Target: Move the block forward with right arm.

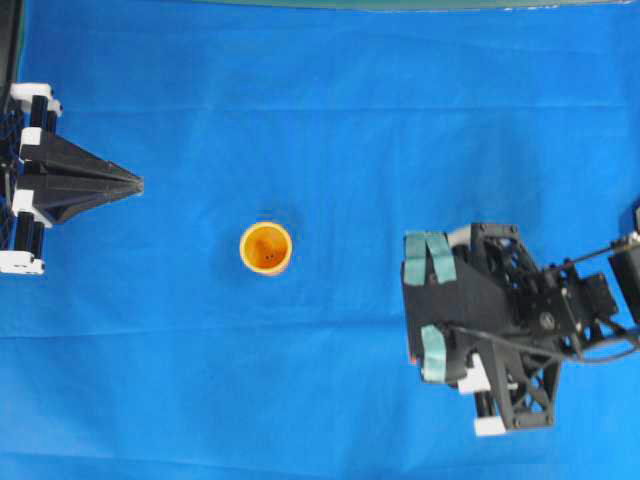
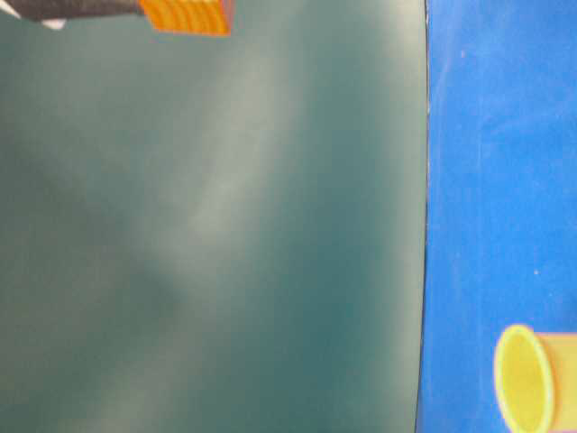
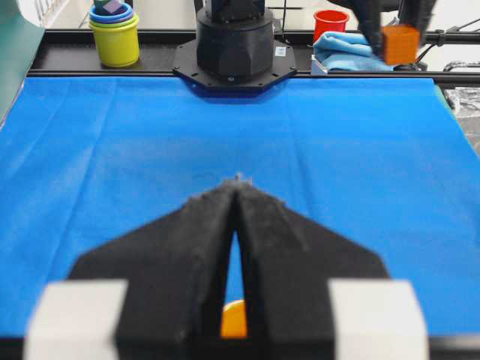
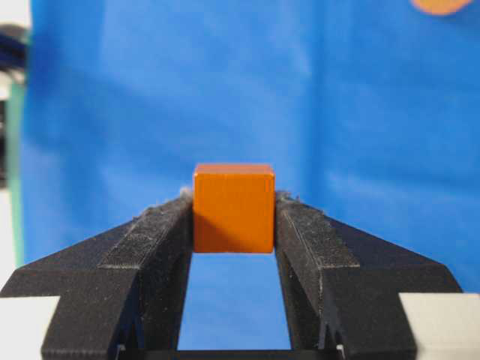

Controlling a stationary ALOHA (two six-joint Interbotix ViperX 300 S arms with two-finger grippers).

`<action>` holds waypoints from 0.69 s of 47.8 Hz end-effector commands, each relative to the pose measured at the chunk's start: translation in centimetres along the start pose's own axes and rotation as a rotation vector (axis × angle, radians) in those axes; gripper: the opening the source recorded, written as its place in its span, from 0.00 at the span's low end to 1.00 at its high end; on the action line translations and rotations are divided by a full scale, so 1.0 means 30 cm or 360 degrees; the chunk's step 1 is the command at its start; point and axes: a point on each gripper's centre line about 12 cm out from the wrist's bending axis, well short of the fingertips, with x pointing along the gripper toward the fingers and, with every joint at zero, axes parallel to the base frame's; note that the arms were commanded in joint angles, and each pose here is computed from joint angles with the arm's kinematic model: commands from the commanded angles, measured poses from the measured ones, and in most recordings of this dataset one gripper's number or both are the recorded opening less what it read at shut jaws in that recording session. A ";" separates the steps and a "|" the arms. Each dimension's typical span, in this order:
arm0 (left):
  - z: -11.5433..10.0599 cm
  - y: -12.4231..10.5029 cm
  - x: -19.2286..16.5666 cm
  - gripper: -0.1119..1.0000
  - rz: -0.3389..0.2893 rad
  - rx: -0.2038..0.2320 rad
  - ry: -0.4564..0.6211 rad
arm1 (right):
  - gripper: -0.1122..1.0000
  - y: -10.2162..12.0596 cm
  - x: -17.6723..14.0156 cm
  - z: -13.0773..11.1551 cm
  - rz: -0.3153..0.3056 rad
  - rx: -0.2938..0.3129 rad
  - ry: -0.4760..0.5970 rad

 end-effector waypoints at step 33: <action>0.049 -0.001 0.008 0.11 -0.0003 0.0000 -0.0056 | 0.46 0.277 -0.003 0.088 0.0236 -0.0141 -0.0147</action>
